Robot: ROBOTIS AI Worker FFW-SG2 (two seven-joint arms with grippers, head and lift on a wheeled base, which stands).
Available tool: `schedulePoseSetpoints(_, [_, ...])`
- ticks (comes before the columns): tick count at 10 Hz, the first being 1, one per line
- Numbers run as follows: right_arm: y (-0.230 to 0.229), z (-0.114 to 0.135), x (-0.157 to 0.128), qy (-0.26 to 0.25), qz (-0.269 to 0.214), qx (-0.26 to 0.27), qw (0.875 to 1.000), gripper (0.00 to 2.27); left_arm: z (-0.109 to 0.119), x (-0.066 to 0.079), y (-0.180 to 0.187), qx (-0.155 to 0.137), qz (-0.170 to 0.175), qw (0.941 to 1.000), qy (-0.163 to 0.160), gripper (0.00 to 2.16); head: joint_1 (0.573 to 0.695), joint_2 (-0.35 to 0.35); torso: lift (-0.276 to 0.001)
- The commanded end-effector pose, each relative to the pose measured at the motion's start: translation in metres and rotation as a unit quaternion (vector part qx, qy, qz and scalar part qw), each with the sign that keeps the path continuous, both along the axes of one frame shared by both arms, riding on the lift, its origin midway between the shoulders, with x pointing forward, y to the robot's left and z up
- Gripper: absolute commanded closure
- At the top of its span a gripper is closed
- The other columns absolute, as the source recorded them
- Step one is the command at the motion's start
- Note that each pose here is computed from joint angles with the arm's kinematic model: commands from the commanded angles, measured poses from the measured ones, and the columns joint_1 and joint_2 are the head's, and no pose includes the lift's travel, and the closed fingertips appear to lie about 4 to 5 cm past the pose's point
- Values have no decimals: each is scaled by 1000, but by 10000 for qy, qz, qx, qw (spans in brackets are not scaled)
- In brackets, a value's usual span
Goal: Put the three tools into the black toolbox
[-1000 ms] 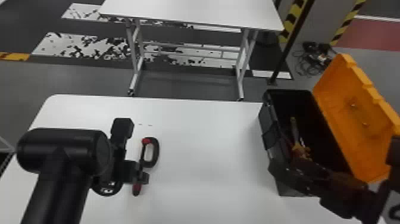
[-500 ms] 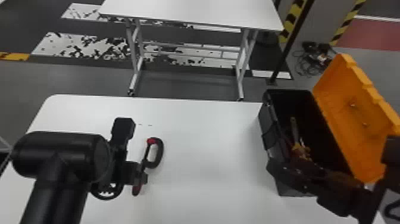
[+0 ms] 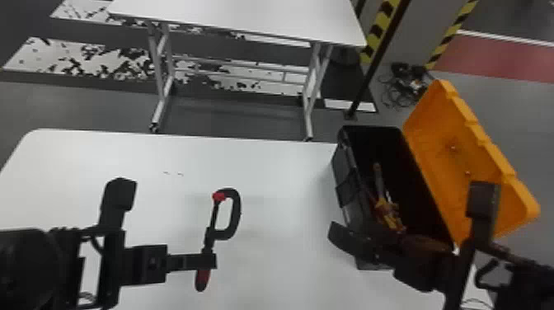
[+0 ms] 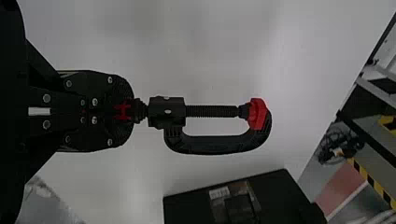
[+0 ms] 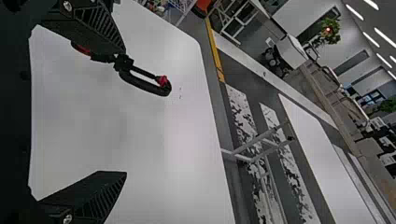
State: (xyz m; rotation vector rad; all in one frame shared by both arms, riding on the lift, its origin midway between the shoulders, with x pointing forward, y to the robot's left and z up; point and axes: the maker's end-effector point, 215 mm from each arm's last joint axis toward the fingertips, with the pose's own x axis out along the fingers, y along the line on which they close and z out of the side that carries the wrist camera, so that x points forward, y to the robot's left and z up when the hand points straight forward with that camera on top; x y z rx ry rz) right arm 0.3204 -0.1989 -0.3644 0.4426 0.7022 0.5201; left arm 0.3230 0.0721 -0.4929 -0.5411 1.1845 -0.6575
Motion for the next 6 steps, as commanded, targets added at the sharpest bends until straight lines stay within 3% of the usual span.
schedulePoseSetpoints(1, [3,-2,-1,134,49,21,9999,76,21,-25,-10,-1041,-10,9944,185,2142,695,-217,-51])
schedulePoseSetpoints(2, [6,-3,-2,204,81,29,9998,76,38,-39,-20,-1753,-83,9841,292,2142,695,-249,-51])
schedulePoseSetpoints(3, [7,-3,1,195,94,3,9998,76,52,-45,-24,-2179,-113,9754,319,2142,695,-272,-51])
schedulePoseSetpoints(5, [16,-6,2,238,168,-9,9996,76,68,-54,-34,-2562,-243,9658,320,2142,695,-283,-51])
schedulePoseSetpoints(6, [23,-7,2,259,231,32,9994,73,69,-58,-40,-2595,-326,9646,340,2142,695,-283,-51])
